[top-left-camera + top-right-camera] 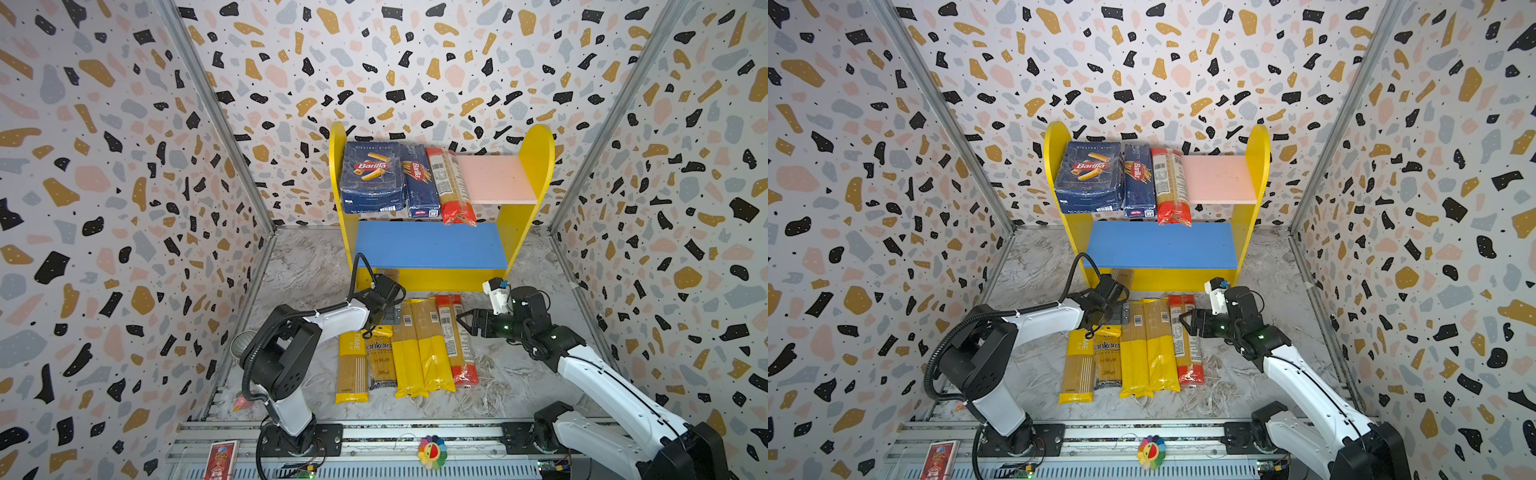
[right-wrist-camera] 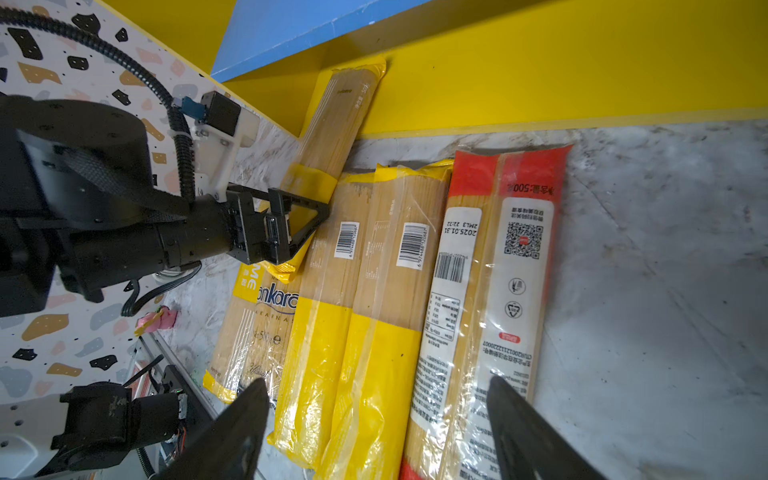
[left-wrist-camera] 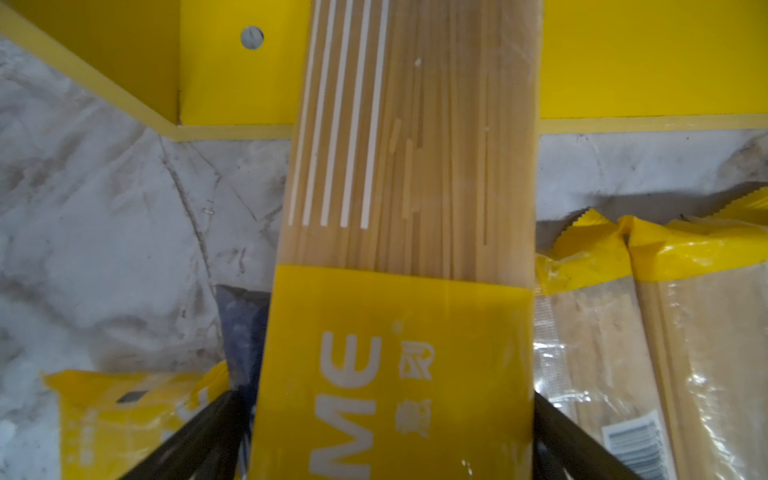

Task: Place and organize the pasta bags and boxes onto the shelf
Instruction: 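Grasp the upright yellow Pastatime spaghetti bag with the left gripper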

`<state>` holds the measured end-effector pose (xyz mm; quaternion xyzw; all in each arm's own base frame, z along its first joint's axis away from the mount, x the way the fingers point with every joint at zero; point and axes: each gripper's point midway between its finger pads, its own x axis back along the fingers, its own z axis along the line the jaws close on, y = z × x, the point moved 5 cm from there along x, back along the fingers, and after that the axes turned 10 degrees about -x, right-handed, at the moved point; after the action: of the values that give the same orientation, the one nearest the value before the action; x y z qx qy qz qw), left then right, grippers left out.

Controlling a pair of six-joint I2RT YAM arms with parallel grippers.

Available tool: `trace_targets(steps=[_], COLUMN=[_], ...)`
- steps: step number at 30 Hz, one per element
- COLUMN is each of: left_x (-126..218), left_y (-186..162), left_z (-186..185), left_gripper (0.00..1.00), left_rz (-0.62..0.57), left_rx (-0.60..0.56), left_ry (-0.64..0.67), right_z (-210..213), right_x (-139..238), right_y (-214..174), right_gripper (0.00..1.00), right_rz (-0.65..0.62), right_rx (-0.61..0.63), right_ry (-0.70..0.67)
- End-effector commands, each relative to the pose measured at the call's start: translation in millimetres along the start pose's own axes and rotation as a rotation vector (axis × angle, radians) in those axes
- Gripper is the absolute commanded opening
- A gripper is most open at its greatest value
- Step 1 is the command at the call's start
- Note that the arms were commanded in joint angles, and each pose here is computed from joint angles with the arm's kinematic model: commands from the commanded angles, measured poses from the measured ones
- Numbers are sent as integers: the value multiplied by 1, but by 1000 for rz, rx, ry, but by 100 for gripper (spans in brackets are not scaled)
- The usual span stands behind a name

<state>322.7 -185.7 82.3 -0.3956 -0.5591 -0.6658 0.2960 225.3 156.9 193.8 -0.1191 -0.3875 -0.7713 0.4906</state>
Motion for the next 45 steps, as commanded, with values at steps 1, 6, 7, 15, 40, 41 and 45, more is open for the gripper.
trace_targets(steps=[1, 6, 7, 15, 40, 41, 45], left_x=[-10, -26, -28, -28, 77, 81, 97], left_y=[8, -3, -6, -29, -18, -17, -16], left_z=[-5, -5, -5, -7, -10, -10, -9], left_gripper=[100, 99, 100, 72, 0, 0, 0], left_rz=[-18, 17, 25, 58, -111, -118, -147], left_rx=[-3, 6, 8, 21, 17, 18, 24], left_ry=[-25, -30, -32, -96, -261, -269, -301], right_z=[0, -2, -2, -2, 8, 9, 8], right_x=[3, 4, 5, 11, 24, 25, 25], right_y=[-2, -2, -2, -1, -5, -4, -5], right_gripper=[82, 82, 82, 82, 82, 81, 81], right_rz=[7, 7, 7, 0, -12, -14, -15], right_rx=[13, 5, 6, 9, -14, -15, -24], right_ry=[18, 13, 15, 14, 66, 66, 66])
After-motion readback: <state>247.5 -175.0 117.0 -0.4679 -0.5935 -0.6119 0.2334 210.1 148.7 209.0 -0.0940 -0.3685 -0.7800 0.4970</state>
